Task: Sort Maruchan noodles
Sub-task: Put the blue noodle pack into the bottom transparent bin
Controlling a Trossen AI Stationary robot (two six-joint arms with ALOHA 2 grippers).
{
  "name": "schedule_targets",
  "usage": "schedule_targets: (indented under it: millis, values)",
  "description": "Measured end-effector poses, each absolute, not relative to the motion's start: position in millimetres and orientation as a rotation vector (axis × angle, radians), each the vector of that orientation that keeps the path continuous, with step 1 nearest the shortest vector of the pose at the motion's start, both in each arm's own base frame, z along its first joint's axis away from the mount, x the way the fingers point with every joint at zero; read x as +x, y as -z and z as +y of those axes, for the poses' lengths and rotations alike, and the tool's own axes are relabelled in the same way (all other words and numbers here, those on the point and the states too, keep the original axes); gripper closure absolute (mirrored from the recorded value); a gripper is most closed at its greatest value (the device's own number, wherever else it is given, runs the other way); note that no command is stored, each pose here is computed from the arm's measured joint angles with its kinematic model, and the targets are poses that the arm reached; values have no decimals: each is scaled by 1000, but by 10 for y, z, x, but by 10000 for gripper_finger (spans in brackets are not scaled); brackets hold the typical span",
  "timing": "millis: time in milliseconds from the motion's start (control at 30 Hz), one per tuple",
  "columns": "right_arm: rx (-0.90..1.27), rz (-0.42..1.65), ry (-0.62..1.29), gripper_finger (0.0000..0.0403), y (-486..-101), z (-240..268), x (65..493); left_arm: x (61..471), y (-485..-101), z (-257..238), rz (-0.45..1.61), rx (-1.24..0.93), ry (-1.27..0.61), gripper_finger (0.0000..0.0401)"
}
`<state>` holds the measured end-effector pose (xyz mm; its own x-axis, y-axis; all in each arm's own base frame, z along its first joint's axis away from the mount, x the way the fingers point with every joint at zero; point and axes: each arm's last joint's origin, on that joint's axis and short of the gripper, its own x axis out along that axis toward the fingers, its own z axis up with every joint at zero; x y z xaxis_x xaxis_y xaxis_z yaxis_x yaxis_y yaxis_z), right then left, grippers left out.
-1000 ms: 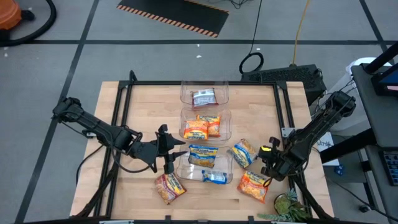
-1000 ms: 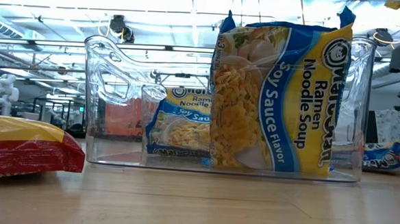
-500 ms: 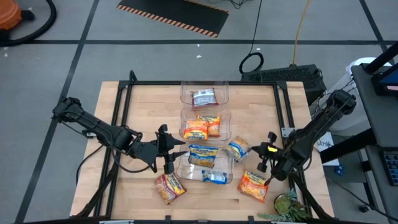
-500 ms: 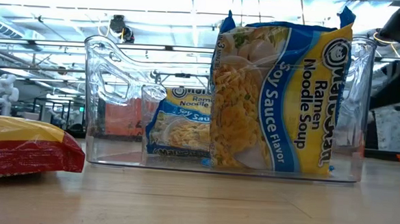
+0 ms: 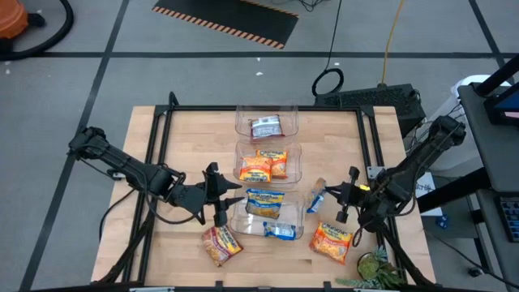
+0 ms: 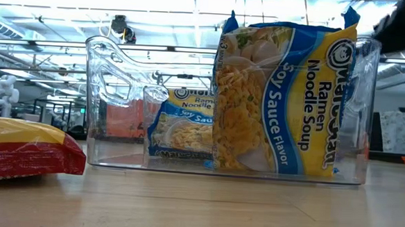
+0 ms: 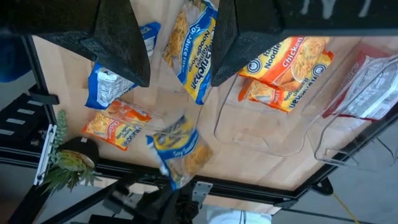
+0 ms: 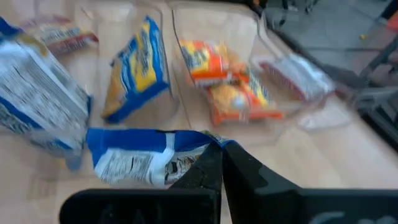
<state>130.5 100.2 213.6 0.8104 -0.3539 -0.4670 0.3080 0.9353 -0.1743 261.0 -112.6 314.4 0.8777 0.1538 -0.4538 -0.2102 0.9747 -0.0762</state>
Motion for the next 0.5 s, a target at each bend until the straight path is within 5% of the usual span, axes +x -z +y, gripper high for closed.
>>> schedule_targets:
  millis: [500]
  values:
    - [-161,297,267,403,-2801,1099,1588,2563,-3143,-1228,465,-131,-156,226]
